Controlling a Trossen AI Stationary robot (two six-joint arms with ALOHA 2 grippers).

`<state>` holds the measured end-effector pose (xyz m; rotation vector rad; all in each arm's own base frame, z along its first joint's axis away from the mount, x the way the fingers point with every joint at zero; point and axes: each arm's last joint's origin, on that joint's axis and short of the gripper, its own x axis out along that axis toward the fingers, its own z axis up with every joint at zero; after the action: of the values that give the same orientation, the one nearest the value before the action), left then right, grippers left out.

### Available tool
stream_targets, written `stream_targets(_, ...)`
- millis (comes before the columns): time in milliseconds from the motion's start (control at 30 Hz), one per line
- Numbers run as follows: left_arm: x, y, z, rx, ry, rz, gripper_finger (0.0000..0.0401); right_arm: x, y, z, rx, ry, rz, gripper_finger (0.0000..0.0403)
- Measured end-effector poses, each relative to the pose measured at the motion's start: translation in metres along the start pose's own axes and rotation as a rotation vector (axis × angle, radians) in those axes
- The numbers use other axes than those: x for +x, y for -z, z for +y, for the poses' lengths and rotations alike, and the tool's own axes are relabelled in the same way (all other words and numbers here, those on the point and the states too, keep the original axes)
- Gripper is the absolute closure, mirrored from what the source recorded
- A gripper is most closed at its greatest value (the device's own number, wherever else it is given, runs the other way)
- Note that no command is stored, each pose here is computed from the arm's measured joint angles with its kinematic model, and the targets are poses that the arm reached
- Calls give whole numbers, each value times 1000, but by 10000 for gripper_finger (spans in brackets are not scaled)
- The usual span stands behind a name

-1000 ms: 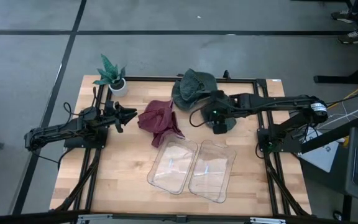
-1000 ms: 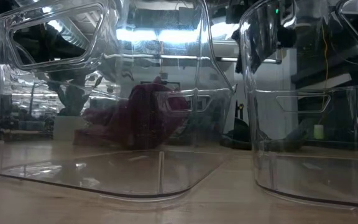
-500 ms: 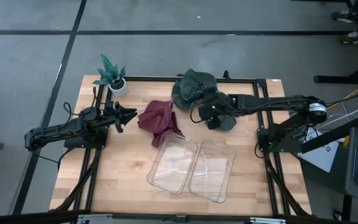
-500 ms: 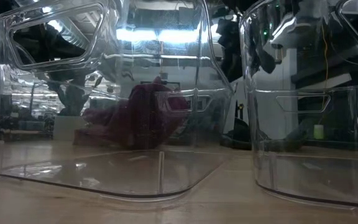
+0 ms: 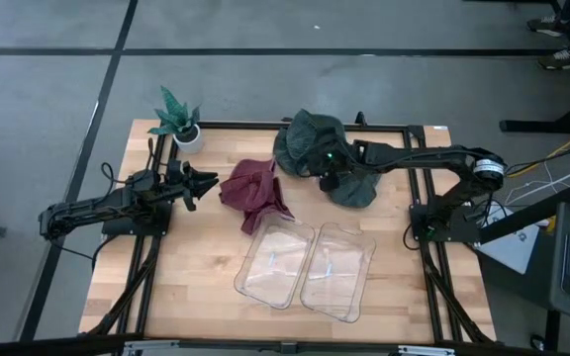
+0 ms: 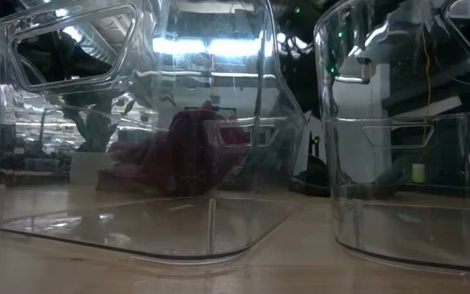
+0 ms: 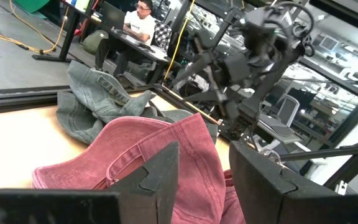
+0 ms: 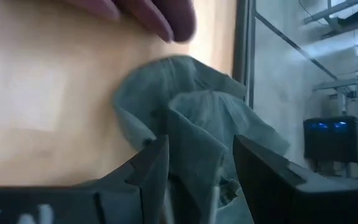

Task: Pick & Place hat
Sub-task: Put the top gray cap into the right transparent bin

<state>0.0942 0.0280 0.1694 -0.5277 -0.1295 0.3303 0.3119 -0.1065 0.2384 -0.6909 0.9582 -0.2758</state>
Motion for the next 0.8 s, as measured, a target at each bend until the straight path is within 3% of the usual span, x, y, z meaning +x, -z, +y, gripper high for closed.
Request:
stream_targets(400, 0, 0, 0, 0, 0, 0, 265, 36, 11, -32, 63, 16, 63, 235)
stream_targets(800, 0, 0, 0, 0, 0, 0, 265, 37, 15, -46, 138, -119, 123, 253)
